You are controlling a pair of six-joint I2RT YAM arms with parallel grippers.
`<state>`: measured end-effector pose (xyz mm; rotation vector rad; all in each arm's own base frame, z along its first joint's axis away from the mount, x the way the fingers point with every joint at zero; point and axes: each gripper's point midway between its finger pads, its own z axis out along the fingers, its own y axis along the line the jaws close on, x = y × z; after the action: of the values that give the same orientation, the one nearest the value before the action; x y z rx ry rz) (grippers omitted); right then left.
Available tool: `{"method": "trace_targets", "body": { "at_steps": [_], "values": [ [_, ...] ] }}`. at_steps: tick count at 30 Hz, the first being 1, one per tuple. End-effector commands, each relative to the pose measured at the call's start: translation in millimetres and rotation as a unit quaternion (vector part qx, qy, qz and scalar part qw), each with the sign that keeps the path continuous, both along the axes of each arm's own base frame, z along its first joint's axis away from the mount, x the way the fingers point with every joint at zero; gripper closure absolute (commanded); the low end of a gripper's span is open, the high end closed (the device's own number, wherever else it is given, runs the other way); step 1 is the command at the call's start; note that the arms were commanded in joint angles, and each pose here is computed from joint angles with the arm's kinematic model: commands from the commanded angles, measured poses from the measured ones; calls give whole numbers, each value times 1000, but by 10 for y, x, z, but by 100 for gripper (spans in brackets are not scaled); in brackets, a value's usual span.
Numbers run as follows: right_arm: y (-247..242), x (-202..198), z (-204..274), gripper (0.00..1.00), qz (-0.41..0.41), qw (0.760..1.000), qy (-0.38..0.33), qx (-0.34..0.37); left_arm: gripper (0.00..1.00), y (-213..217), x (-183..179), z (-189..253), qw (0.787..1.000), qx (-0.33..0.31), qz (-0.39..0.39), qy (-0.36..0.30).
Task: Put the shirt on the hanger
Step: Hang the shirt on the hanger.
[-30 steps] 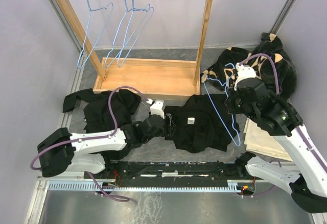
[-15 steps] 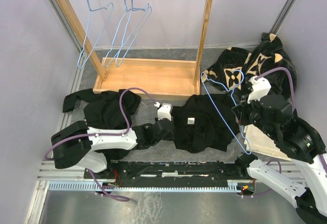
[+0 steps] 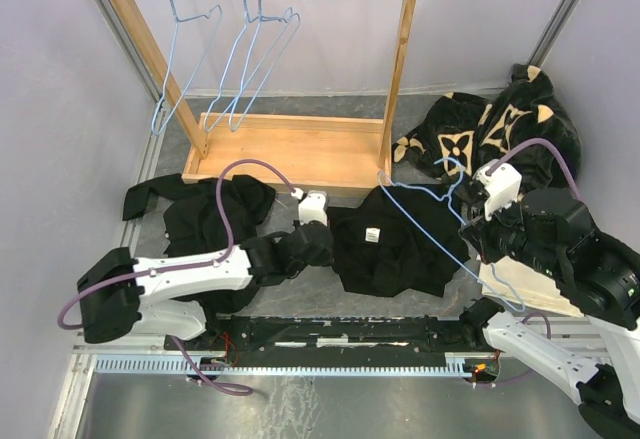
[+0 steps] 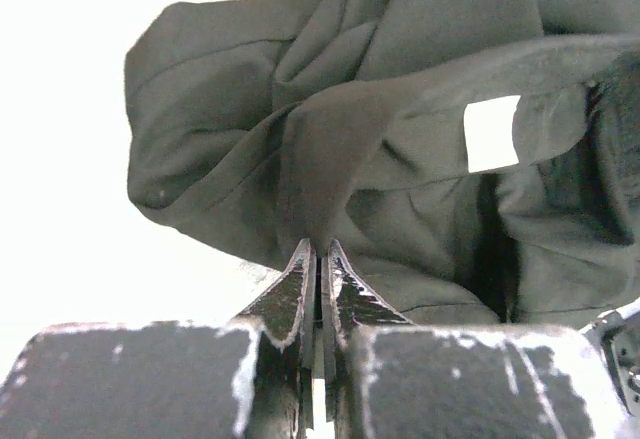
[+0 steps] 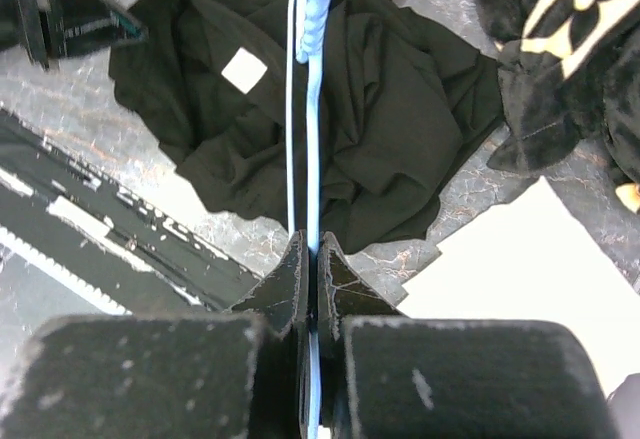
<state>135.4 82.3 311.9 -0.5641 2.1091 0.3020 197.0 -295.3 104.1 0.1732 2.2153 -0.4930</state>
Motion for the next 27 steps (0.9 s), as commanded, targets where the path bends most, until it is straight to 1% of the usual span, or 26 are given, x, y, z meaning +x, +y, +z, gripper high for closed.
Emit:
{"method": "trace_targets", "body": {
  "at_steps": [1, 5, 9, 12, 20, 24, 27],
  "values": [
    [101, -210, 56, 100, 88, 996, 15, -12, 97, 141, 48, 363, 1000, -14, -10, -17],
    [220, -406, 60, 100, 146, 988, 43, 2, 97, 268, 57, 441, 1000, -18, -20, -11],
    [219, -494, 1, 100, 167, 984, 63, -7, 97, 324, 77, 466, 999, -18, -37, -2],
    [200, -505, -41, 100, 166, 983, 71, -14, 97, 315, 85, 481, 999, -13, -50, 1],
    [387, -465, -221, 100, 199, 974, 107, -7, 97, 160, 102, 639, 997, -17, -77, 1],
    [482, -321, -296, 100, 192, 975, 113, -6, 97, 47, 90, 738, 995, -26, -100, 1],
    [586, -169, -303, 100, 186, 977, 104, 2, 97, -49, 47, 794, 992, -36, -123, 5]
  ]
}}
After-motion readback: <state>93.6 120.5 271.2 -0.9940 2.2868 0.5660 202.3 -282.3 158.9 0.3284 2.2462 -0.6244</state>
